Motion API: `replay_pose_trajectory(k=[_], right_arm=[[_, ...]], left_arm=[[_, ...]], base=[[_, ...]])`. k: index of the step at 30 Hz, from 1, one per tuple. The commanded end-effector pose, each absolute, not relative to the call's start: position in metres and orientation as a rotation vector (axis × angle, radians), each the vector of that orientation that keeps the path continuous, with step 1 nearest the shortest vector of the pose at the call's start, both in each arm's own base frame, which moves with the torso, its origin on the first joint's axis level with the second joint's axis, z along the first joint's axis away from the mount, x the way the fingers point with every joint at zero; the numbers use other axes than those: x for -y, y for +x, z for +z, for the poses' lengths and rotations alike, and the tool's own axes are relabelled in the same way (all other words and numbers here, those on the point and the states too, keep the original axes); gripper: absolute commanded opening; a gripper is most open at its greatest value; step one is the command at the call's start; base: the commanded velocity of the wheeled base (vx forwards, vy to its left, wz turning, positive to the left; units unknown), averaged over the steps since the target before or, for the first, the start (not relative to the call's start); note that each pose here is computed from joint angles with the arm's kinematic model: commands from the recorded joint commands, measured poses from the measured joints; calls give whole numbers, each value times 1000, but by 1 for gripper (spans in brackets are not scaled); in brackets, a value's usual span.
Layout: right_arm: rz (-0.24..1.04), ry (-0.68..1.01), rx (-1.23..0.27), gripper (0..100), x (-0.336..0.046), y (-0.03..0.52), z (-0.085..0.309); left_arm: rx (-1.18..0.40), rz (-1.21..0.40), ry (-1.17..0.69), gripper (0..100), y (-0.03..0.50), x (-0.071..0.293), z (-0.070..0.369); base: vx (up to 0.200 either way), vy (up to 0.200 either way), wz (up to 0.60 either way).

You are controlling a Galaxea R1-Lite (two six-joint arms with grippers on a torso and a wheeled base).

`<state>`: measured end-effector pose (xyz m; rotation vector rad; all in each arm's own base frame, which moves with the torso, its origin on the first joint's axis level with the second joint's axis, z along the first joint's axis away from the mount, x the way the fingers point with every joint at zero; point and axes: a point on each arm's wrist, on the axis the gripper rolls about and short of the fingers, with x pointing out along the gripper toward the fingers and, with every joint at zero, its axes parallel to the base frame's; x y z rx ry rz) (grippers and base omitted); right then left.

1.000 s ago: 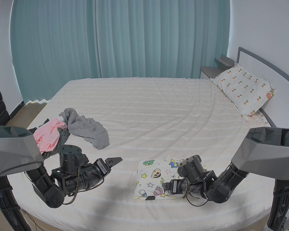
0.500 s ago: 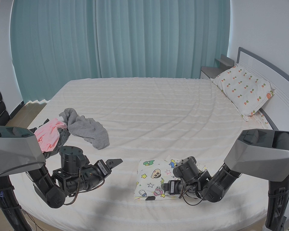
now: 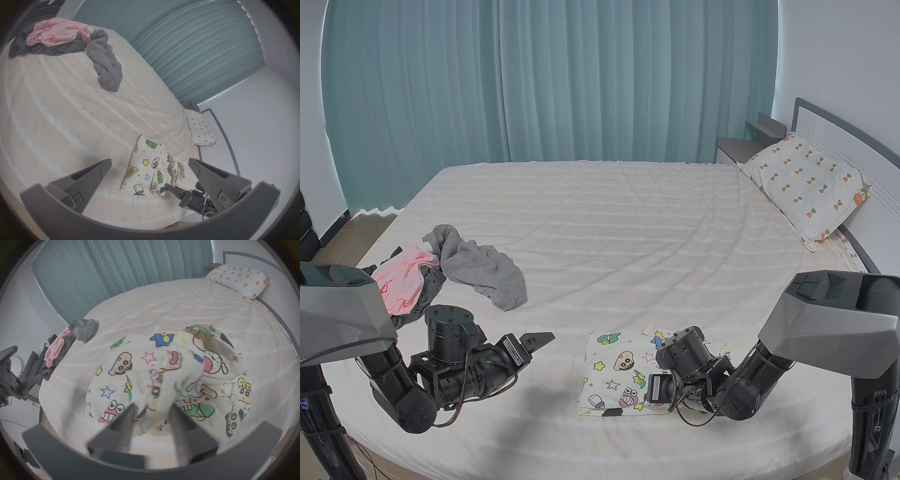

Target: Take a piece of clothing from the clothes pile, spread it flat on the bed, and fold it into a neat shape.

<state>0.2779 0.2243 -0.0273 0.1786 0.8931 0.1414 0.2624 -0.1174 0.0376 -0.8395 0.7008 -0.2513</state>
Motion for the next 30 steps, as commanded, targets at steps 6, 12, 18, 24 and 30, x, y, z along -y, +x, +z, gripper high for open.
replay_pose_trajectory(k=[6,12,18,24,30], right_arm=[[107,191,-894,0,-207,272,-17],[114,238,-910,0,-185,268,-1],[155,291,-980,0,-162,263,2],[121,322,-993,0,-145,266,1],[100,320,-1022,0,-136,262,-3]], left_arm=[[-715,-244,-838,100,262,117,34],[-716,-243,-838,100,262,117,34],[-723,-240,-835,100,261,117,32],[-718,-228,-831,100,261,117,31],[-717,-227,-832,100,262,117,31]], base=[[0,0,0],[0,0,0],[0,0,0],[0,0,0],[0,0,0]])
